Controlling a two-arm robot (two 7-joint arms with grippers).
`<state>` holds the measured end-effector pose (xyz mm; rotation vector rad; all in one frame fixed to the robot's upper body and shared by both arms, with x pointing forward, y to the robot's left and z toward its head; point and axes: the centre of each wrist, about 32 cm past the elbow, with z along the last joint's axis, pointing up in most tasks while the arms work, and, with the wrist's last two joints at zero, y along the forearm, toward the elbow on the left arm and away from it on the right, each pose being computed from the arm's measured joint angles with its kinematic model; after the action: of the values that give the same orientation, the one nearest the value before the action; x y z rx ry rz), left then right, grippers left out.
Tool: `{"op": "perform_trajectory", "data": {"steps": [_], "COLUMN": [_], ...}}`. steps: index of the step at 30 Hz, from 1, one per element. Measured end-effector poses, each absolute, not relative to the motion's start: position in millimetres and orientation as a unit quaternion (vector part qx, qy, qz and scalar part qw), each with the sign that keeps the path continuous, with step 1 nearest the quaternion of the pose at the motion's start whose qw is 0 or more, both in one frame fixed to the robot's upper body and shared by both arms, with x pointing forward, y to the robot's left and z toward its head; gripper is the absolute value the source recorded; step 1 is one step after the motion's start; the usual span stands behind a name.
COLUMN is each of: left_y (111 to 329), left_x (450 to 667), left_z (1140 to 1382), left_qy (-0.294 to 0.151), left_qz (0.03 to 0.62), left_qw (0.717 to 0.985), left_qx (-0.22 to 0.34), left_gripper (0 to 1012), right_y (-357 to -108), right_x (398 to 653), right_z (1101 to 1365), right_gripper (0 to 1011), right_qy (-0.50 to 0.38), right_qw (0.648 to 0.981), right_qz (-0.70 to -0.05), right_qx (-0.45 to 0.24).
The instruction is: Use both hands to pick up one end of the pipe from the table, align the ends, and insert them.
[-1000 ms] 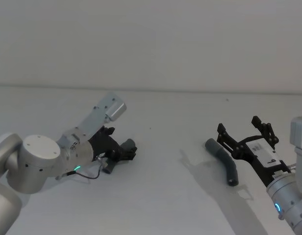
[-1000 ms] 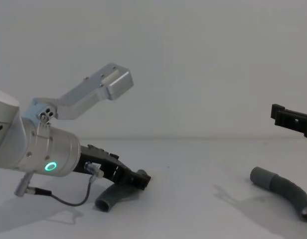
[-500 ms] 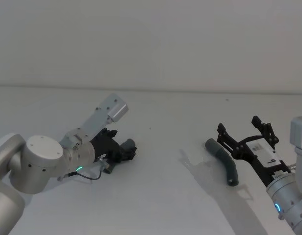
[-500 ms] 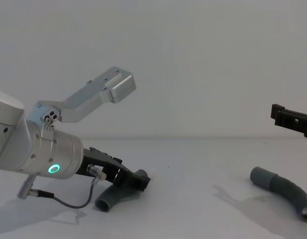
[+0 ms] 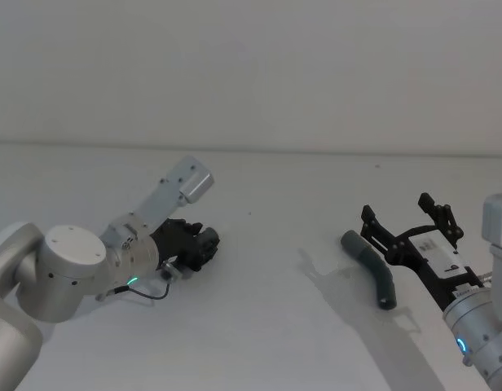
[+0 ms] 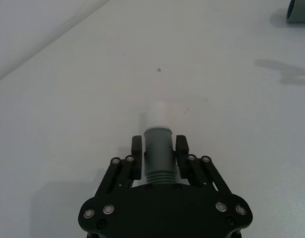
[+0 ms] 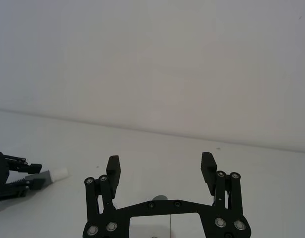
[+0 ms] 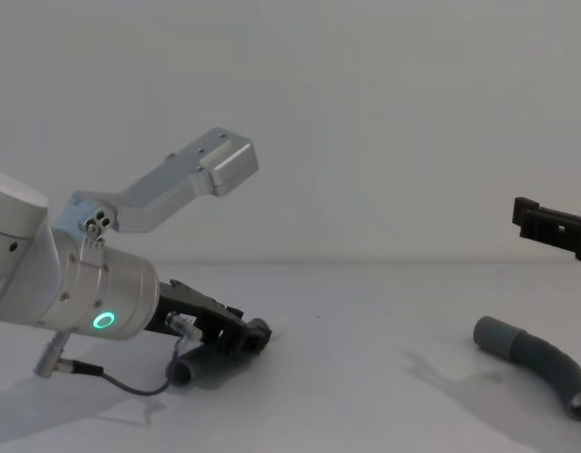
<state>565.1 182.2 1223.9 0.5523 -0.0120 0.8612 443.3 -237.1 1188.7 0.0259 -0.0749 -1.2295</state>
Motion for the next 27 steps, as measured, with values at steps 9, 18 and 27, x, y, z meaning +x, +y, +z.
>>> {"op": "perform_trajectory", "data": {"steps": [9, 18, 27], "left_y": [181.9, 181.8, 181.8], "left_x": [565.1, 565.1, 565.1], "left_z": [1223.7, 1223.6, 1223.6], "left_qy": [-0.006, -0.005, -0.005], "left_qz": [0.412, 0.412, 0.412], "left_qw": [0.872, 0.872, 0.872], "left_qx": [0.265, 0.265, 0.265], "left_gripper": [330, 330, 330], "right_y": [-237.1, -238.6, -241.8], "right_x": [443.3, 445.8, 456.1], "right_z": [1188.7, 1190.6, 1198.2], "right_gripper": [1001, 1001, 1001], "right_qy": [-0.035, -0.037, -0.038], "right_qw": [0.816, 0.823, 0.844], "right_qz": [-0.577, -0.567, -0.534], "right_qx": [0.012, 0.002, -0.042]}}
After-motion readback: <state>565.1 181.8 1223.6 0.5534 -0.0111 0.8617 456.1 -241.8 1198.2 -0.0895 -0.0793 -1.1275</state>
